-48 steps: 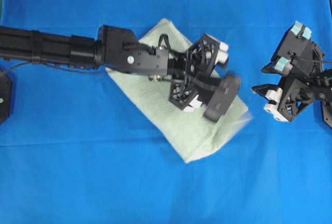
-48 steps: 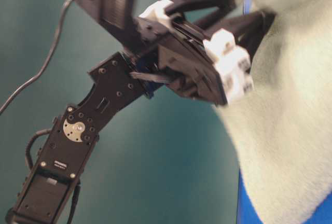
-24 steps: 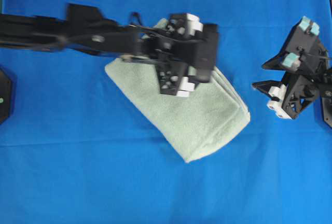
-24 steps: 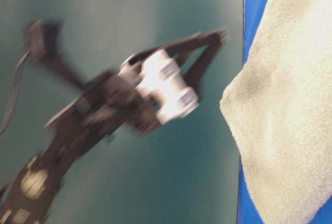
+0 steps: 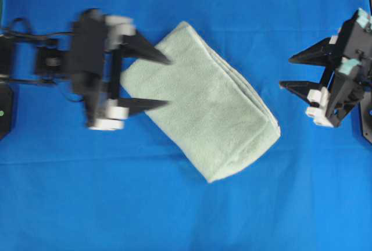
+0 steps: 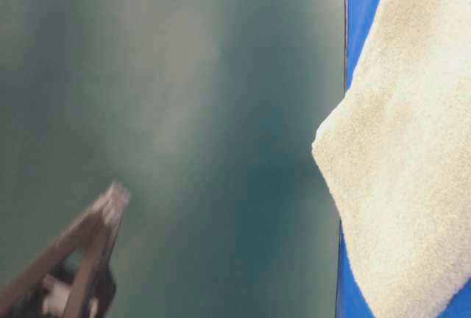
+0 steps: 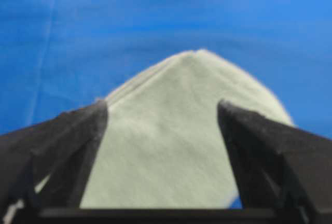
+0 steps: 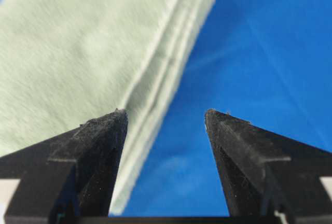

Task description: Fold a bath towel.

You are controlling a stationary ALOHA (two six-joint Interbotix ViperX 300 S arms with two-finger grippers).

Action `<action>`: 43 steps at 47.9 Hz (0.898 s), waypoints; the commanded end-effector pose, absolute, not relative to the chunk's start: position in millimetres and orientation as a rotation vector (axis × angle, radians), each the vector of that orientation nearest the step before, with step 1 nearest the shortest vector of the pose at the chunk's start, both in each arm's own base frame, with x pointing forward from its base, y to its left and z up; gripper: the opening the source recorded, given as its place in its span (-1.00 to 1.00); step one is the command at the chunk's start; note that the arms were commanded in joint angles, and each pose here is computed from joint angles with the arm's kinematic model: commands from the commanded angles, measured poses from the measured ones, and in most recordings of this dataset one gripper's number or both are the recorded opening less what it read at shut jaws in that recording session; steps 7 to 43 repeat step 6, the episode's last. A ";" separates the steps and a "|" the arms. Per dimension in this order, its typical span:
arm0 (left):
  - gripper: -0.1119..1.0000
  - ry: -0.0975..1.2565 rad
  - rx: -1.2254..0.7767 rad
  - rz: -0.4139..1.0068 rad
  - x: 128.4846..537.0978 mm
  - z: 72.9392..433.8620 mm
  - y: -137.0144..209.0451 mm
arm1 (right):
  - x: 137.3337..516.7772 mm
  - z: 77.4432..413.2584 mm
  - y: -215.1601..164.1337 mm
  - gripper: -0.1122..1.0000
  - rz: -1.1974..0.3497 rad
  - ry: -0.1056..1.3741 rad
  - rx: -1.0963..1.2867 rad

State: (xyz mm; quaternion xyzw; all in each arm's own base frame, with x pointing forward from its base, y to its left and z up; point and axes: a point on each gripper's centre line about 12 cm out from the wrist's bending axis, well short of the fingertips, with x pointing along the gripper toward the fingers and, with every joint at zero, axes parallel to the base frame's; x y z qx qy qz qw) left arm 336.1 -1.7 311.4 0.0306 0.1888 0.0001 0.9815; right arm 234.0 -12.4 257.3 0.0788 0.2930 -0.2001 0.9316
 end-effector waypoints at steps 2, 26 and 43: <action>0.66 0.293 0.036 -0.013 308.1 327.5 -6.3 | 230.6 279.7 -12.5 0.33 -0.375 0.506 0.149; 0.65 0.254 0.037 -0.028 286.9 332.4 -10.2 | 223.6 289.4 -13.6 0.33 -0.358 0.458 0.130; 0.65 0.254 0.037 -0.028 286.9 332.4 -10.2 | 223.6 289.4 -13.6 0.33 -0.358 0.458 0.130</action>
